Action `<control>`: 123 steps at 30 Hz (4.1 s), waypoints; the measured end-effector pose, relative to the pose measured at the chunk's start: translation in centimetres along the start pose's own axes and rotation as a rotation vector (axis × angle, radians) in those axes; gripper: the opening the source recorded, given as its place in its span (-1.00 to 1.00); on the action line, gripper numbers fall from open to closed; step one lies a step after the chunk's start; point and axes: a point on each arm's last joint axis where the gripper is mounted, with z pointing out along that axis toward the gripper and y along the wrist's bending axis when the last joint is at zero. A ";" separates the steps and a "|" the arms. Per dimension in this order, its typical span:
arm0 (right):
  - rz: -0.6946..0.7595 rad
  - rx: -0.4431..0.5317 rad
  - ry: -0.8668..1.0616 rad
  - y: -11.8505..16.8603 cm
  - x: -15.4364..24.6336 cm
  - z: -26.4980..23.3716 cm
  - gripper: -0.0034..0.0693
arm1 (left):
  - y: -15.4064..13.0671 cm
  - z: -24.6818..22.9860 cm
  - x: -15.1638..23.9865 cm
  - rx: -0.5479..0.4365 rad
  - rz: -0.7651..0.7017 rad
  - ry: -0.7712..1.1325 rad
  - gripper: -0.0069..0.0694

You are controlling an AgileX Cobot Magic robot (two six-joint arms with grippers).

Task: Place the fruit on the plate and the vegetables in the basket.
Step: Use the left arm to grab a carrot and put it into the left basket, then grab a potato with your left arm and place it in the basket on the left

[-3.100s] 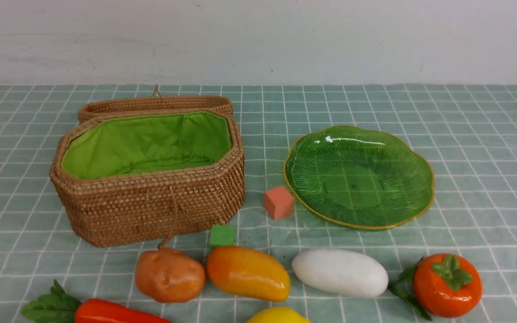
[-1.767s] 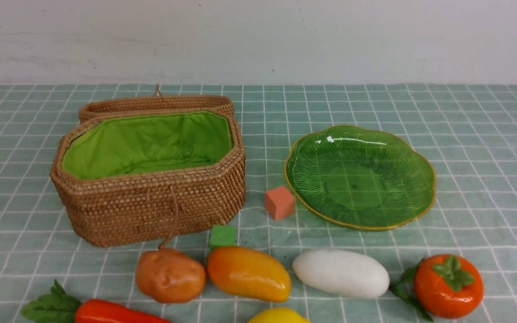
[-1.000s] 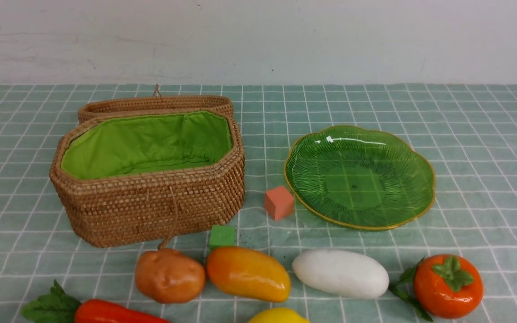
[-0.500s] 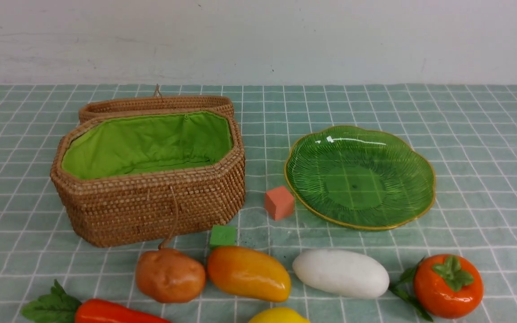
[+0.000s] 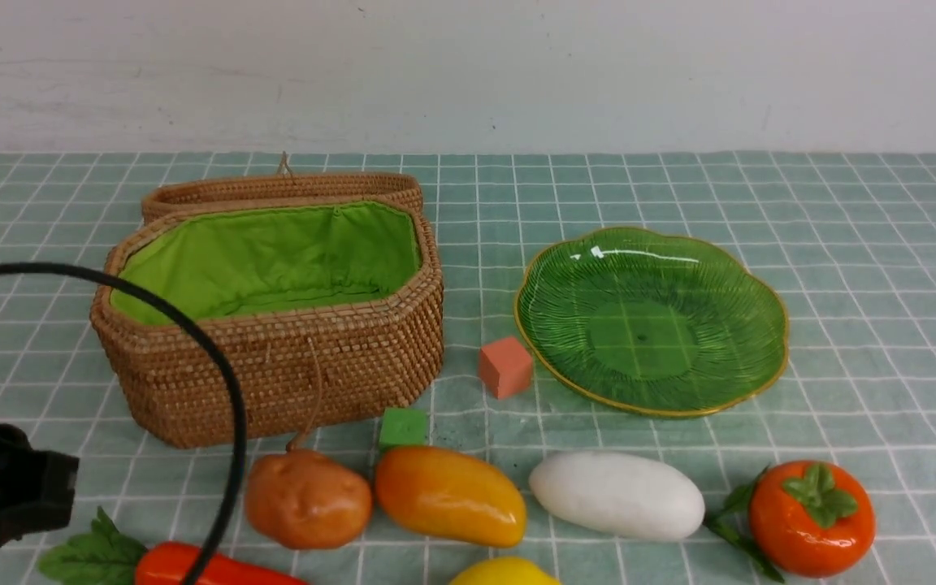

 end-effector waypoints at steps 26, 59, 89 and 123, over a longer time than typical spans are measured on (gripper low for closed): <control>0.000 0.000 0.000 0.0 0.0 0.0 -0.24 | -5.8 11.6 -1.3 0.011 1.259 0.264 0.91; 0.000 0.000 0.000 0.0 0.0 0.0 -0.24 | -5.9 4.5 -5.7 0.010 1.101 0.292 -0.05; 0.000 0.000 0.000 0.0 0.0 0.0 -0.24 | -2.1 8.7 -18.8 -0.071 0.860 -0.133 0.92; 0.000 0.000 0.000 0.0 0.0 0.0 -0.24 | -7.5 16.9 -3.5 0.079 1.424 0.067 0.73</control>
